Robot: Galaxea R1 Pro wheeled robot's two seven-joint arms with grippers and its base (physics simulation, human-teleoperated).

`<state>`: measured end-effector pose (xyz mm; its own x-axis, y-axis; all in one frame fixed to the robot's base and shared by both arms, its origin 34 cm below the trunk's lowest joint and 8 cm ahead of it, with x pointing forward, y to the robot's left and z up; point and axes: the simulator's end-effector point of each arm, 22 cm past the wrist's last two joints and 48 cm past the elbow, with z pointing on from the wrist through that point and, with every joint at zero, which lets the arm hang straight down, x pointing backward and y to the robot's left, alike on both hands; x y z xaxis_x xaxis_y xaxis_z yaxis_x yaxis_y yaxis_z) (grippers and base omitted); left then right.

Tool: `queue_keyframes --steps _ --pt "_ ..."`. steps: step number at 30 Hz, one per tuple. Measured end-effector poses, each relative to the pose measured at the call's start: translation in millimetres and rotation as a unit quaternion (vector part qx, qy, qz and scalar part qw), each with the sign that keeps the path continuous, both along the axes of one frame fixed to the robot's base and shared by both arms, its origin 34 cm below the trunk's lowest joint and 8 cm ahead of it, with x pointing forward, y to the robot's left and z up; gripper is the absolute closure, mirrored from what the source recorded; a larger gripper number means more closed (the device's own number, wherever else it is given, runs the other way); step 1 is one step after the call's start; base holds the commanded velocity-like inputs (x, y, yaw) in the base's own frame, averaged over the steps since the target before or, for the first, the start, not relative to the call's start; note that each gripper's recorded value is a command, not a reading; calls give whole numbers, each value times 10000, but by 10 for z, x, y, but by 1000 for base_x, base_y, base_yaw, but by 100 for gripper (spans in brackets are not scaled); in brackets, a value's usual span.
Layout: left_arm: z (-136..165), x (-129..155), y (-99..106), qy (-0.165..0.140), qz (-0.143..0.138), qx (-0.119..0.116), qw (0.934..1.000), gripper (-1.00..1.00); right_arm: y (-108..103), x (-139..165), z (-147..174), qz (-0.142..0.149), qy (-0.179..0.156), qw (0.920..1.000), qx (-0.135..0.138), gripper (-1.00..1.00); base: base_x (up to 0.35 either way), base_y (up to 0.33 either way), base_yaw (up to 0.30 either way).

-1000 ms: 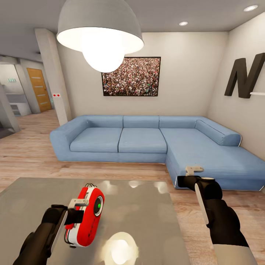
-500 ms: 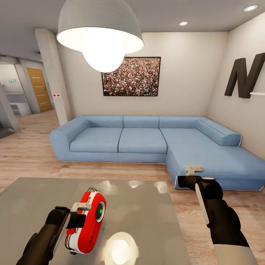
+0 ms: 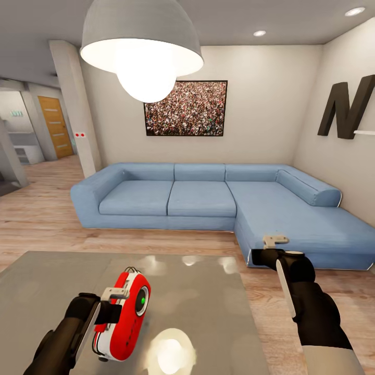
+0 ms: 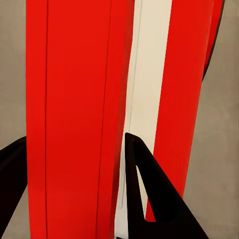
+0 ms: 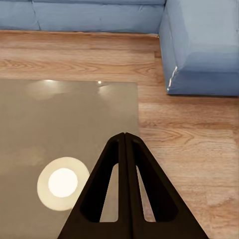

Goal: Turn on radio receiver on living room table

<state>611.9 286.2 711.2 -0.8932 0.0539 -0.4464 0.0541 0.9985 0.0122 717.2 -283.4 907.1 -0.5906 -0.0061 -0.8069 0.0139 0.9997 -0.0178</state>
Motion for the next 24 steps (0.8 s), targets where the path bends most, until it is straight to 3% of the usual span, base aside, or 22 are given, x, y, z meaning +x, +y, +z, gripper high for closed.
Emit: queue_keyframes --steps 24 --pt "-121 -77 -5 171 2 -19 9999 100 9 -5 -53 7 62 10000 12 100 0 0 0"
